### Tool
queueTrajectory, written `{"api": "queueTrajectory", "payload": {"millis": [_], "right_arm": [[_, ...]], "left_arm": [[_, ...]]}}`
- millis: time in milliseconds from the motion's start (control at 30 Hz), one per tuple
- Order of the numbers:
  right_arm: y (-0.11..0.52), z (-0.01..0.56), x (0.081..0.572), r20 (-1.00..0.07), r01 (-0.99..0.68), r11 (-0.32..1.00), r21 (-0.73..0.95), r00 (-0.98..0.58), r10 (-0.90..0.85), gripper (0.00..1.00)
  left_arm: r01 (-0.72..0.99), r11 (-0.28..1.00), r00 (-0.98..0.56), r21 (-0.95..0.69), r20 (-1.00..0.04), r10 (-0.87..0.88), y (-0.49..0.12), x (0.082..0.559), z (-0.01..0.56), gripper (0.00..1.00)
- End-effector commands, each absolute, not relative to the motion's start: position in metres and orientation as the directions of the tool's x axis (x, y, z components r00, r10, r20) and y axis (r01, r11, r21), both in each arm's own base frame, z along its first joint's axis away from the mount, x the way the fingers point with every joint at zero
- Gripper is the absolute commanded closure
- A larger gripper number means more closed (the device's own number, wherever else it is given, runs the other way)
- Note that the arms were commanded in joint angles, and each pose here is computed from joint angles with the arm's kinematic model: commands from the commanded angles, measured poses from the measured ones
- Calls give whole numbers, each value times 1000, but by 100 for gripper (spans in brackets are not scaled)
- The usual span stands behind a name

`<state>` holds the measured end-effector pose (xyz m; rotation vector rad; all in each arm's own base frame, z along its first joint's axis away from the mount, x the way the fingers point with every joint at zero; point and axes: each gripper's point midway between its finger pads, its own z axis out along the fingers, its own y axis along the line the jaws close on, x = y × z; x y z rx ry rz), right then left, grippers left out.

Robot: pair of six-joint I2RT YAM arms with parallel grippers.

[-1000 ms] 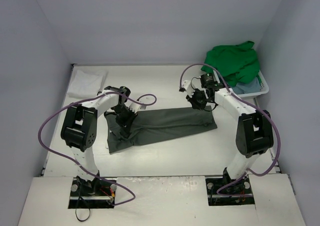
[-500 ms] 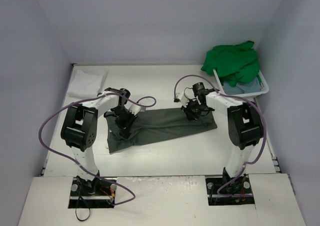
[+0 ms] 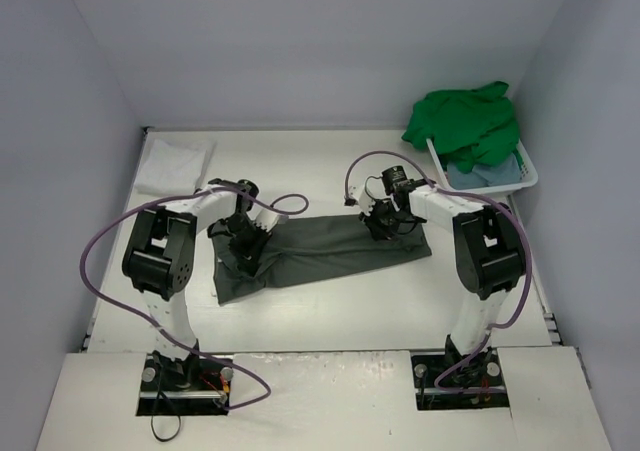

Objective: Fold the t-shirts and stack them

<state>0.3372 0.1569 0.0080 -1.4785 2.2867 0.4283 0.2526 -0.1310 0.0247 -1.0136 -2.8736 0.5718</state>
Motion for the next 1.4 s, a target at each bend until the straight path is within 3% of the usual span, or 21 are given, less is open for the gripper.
{"api": "queueTrajectory", "payload": {"millis": [0, 400, 633, 667, 733, 967, 1167, 1367], "right_arm": [[153, -6, 308, -404, -922, 375, 93, -379, -832, 100], [156, 16, 288, -414, -933, 355, 65, -349, -841, 100], [171, 23, 267, -414, -946, 318, 67, -316, -854, 100], [174, 24, 265, -418, -948, 312, 67, -311, -854, 100], [183, 25, 255, -419, -954, 289, 73, -293, -859, 100], [211, 24, 216, -399, -976, 200, 90, -219, -890, 100], [241, 29, 191, -411, -986, 129, 109, -163, -897, 100], [268, 26, 173, -399, -993, 42, 107, -82, -913, 100]], "left_arm": [[557, 756, -826, -343, -140, 546, -131, 285, 32, 100], [370, 828, -923, -422, -68, 378, -118, 353, 9, 100], [388, 838, -920, -384, -102, 379, -120, 398, 12, 100], [403, 841, -915, -360, -143, 377, -120, 415, 21, 100], [385, 853, -923, -353, -122, 366, -119, 424, 14, 100], [371, 898, -920, -237, -224, 321, -113, 483, 23, 100], [340, 897, -924, -283, -280, 262, -129, 504, 27, 100], [393, 876, -900, -279, -312, 304, -143, 515, 18, 91]]}}
